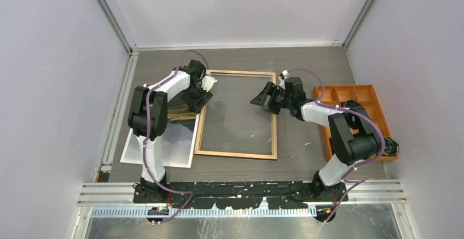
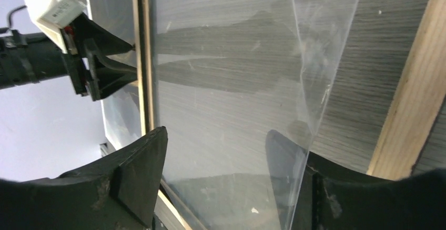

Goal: Put the photo into the frame
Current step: Place the photo frame item in the photo frame.

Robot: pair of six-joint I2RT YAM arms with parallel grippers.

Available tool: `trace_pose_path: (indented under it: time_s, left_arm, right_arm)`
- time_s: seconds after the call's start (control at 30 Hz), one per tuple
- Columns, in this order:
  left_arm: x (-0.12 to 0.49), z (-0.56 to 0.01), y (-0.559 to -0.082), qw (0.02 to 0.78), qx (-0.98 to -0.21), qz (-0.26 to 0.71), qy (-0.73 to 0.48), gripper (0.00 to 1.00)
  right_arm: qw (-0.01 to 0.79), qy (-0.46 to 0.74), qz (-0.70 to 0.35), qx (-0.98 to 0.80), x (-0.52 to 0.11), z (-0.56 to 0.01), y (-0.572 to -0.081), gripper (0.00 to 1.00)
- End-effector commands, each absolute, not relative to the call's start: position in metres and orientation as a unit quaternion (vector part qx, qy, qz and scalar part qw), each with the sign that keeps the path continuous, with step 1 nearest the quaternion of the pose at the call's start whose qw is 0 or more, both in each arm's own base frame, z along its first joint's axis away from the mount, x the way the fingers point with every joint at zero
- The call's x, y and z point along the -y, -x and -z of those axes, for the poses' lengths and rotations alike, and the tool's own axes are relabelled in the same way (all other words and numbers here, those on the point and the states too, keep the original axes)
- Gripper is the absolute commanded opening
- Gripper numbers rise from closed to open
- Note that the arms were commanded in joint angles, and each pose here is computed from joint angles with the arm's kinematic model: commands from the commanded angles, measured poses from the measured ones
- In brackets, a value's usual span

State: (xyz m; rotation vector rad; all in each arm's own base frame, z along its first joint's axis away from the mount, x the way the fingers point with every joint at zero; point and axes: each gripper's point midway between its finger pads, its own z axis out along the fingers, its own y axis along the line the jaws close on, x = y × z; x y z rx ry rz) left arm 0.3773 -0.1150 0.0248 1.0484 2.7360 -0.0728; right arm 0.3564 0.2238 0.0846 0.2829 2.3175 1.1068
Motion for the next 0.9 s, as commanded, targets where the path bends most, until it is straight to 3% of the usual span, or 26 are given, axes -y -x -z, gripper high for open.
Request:
trace_pose_path:
  time_s: [0.0,0.23,0.43,0.87]
  left_arm:
    - [0.124,-0.019,-0.367,0.099,-0.924,0.04,-0.366,0.59]
    - [0.119,-0.022,-0.37,0.102,-0.926,0.04,-0.361,0.59]
    - [0.117,-0.021,-0.37,0.101,-0.927,0.04,-0.359,0.59]
    - [0.117,-0.022,-0.371,0.102,-0.927,0.04,-0.359,0.59]
  right_arm:
    - [0.305,-0.064,-0.38,-0.871,-0.223,-0.103,-0.361,0.75]
    - [0.293,-0.025,-0.308,-0.905,-0.222,-0.097,-0.355,0.95]
    - [0.289,-0.009,-0.208,-0.934,-0.201,-0.089,-0.352,0.99]
    - [0.303,-0.007,-0.118,-0.946,-0.171,-0.091,-0.355,1.0]
